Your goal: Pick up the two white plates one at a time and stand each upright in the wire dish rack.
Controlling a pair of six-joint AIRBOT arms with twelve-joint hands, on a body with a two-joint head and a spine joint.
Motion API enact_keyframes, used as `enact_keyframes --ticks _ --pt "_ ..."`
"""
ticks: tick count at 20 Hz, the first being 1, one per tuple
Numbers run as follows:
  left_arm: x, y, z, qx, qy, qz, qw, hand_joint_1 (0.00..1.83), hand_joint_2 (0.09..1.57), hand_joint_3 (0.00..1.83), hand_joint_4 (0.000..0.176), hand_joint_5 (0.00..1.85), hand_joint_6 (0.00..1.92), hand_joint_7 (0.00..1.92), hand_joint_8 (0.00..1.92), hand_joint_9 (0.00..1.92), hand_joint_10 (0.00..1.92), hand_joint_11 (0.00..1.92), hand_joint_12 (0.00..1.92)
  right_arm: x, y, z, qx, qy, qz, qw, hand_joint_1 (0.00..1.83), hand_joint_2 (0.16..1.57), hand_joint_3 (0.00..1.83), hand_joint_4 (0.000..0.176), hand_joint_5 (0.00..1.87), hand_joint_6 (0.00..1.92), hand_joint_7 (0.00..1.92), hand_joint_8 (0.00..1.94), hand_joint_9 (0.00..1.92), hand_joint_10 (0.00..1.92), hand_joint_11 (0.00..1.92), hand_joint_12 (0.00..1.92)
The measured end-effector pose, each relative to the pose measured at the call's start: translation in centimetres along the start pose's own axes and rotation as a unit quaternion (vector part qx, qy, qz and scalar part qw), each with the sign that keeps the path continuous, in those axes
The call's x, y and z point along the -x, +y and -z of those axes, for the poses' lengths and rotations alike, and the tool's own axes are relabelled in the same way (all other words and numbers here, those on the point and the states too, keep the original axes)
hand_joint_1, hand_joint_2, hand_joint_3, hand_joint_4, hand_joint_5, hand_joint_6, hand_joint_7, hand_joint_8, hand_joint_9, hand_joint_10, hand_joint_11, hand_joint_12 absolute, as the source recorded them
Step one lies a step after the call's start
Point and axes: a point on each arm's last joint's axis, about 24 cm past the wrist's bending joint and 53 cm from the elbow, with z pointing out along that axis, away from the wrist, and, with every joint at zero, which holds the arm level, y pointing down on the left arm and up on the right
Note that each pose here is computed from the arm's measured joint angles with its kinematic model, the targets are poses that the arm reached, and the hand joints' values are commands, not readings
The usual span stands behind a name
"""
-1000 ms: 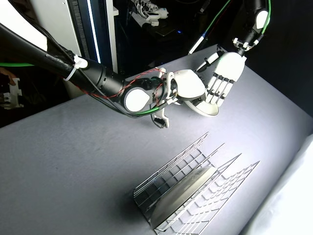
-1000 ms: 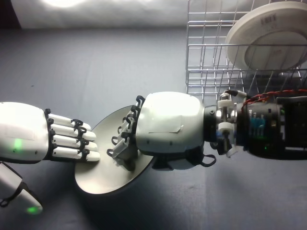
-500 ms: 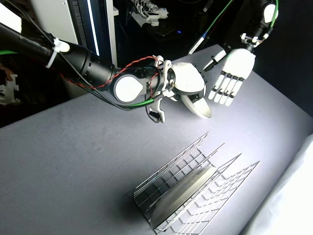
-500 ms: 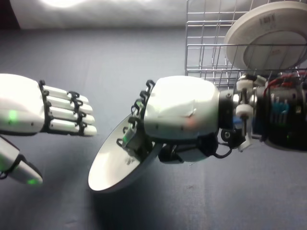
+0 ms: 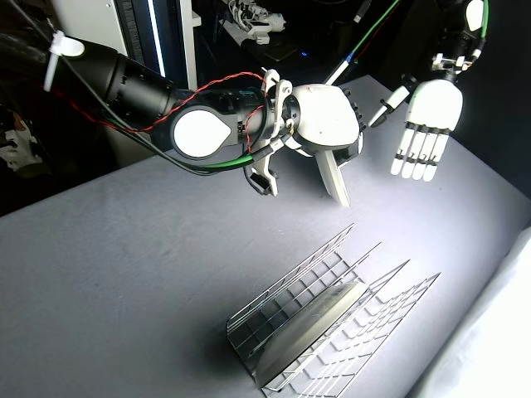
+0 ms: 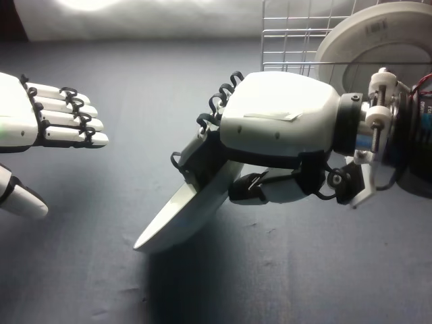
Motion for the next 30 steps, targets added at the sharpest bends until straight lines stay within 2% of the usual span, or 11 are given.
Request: enact_keyframes --ticks 2,3,4,6,14,15,19,20,21,23,30 --pt "0.0 -0.1 0.0 -0.001 0.000 0.000 1.0000 0.00 1.10 0.00 0.000 0.00 0.00 0.00 0.00 0.00 0.00 0.00 0.00 0.8 0.3 0.2 0.001 -0.012 -0.010 0.9999 1.38 1.10 0.00 0.000 0.91 1.05 1.02 0.86 0.98 1.12 0.92 1.22" --pt "0.0 0.0 0.0 0.000 0.000 0.000 1.0000 0.00 1.10 0.00 0.000 0.00 0.00 0.00 0.00 0.00 0.00 0.00 0.00 1.4 0.2 0.3 -0.001 -0.019 -0.015 0.9997 1.47 1.09 0.00 0.000 0.90 1.01 1.01 0.82 0.98 1.02 0.90 1.44" --pt "0.0 0.1 0.0 0.002 0.000 0.000 1.0000 0.00 1.10 0.00 0.000 0.01 0.00 0.00 0.00 0.00 0.00 0.00 0.00 2.1 0.3 0.5 -0.002 -0.030 -0.027 0.9992 1.49 1.09 0.00 0.000 0.90 1.01 1.00 0.82 0.98 0.99 0.89 1.48" --pt "-0.1 0.2 0.0 0.004 0.001 0.000 1.0000 0.00 1.11 0.00 0.000 0.00 0.00 0.00 0.00 0.00 0.00 0.00 0.00 2.8 0.3 0.7 -0.006 -0.043 -0.045 0.9980 1.39 1.10 0.00 0.000 0.91 1.05 1.02 0.85 1.00 1.09 0.92 1.22" --pt "-0.6 0.2 -0.2 0.005 0.009 -0.003 0.9999 0.00 1.10 0.00 0.000 0.00 0.00 0.00 0.00 0.00 0.00 0.00 0.00 6.5 0.5 2.1 -0.022 -0.107 -0.152 0.9823 1.38 1.09 0.00 0.000 0.93 0.98 0.99 0.93 1.03 1.06 0.96 1.15" --pt "-0.6 0.2 -0.2 0.005 0.009 -0.003 0.9999 0.00 1.09 0.00 0.000 0.01 0.00 0.00 0.00 0.00 0.00 0.00 0.00 6.9 0.5 2.2 -0.023 -0.114 -0.166 0.9793 1.37 1.13 0.01 0.000 0.88 1.09 0.90 1.04 0.96 1.15 0.91 1.14" --pt "-1.3 -0.4 -0.6 -0.001 0.022 -0.014 0.9997 0.00 1.10 0.00 0.000 0.00 0.00 0.00 0.00 0.00 0.00 0.00 0.00 8.7 0.1 3.0 -0.033 -0.149 -0.221 0.9632 1.36 1.16 0.00 0.000 0.82 1.22 0.82 1.14 0.89 1.24 0.87 1.16" --pt "-1.5 -0.6 -0.6 -0.004 0.025 -0.012 0.9996 0.00 1.09 0.00 0.000 0.01 0.00 0.00 0.00 0.00 0.00 0.00 0.00 9.0 0.0 3.2 -0.034 -0.155 -0.232 0.9597 1.46 1.15 0.00 0.000 0.82 1.16 0.82 1.10 0.87 1.16 0.87 1.45" --pt "-1.7 -0.7 -0.6 -0.006 0.028 -0.013 0.9995 0.00 1.09 0.00 0.000 0.00 0.00 0.00 0.00 0.00 0.00 0.00 0.00 9.5 -0.2 3.4 -0.039 -0.165 -0.256 0.9518 1.48 1.14 0.00 0.000 0.83 1.13 0.82 1.08 0.88 1.13 0.87 1.49" --pt "-1.6 -0.6 -0.6 -0.005 0.026 -0.008 0.9996 0.00 1.09 0.00 0.000 0.00 0.00 0.00 0.00 0.00 0.00 0.00 0.00 10.3 -0.1 3.7 -0.039 -0.177 -0.273 0.9448 1.48 1.14 0.00 0.000 0.82 1.13 0.81 1.10 0.88 1.13 0.88 1.50" --pt "-1.3 -0.5 -0.6 -0.003 0.026 -0.009 0.9996 0.00 1.10 0.00 0.000 0.01 0.00 0.00 0.00 0.00 0.00 0.00 0.00 13.3 -1.1 5.0 -0.044 -0.229 -0.345 0.9091 1.49 1.13 0.00 0.000 0.81 1.11 0.87 1.05 0.91 1.08 0.87 1.54"
